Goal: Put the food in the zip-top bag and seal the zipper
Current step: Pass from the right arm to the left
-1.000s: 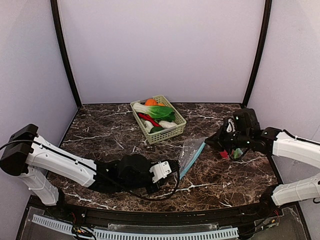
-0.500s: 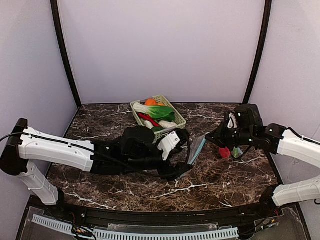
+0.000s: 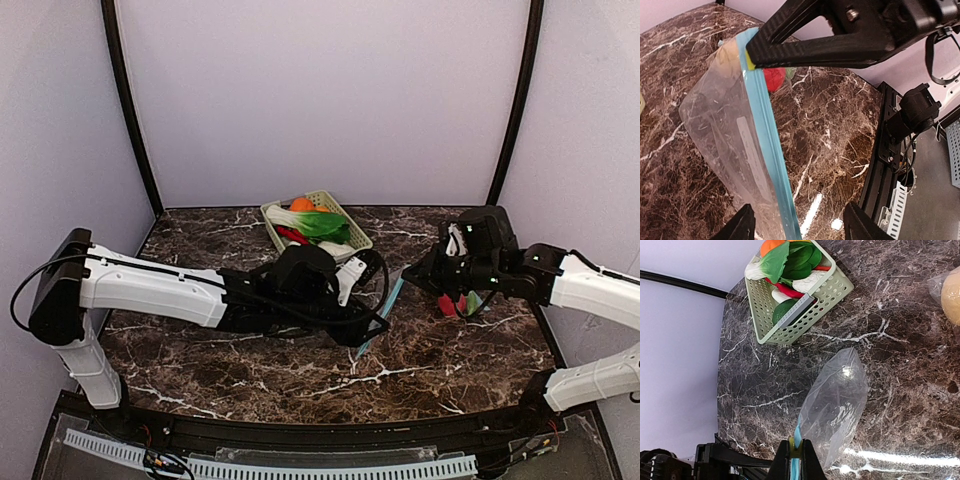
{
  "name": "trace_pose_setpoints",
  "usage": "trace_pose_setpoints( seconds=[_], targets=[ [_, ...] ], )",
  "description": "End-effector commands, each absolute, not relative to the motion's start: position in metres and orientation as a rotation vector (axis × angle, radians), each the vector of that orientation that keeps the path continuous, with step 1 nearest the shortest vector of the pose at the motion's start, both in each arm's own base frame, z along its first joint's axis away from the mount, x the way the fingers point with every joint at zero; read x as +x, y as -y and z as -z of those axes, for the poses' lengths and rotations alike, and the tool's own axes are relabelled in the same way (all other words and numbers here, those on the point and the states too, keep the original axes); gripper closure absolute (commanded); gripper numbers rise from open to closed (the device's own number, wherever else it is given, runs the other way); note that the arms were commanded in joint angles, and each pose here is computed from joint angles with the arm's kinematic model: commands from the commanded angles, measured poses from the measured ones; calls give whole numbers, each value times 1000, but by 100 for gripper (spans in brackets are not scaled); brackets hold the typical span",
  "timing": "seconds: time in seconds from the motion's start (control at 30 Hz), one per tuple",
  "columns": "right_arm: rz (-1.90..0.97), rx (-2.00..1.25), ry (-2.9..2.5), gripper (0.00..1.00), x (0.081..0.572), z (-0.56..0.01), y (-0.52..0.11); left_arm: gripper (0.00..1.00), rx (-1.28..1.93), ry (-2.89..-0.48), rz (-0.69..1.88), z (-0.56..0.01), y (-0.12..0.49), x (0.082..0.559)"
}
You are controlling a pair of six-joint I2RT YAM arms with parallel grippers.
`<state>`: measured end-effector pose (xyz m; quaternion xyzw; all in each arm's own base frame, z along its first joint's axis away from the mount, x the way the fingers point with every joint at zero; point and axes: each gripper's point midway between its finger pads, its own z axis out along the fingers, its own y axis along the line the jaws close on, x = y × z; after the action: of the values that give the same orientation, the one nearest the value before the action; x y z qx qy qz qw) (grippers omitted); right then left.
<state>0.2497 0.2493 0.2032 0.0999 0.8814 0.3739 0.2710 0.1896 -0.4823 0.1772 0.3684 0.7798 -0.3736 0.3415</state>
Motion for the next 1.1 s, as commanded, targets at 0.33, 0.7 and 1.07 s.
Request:
trace_pose_setpoints(
  seconds=[0.33,0.7,1.07],
  targets=[
    [-1006,221,-2350,99,252,-216,-258,61,906,-2099,958,-166,481,204],
    [-1009,202,-2362,99,251,-215,-263,75,912,-2114,914,-159,481,209],
    [-1005,195,-2371,99,251,-213,-269,91,912,-2139,851,-153,481,215]
  ],
)
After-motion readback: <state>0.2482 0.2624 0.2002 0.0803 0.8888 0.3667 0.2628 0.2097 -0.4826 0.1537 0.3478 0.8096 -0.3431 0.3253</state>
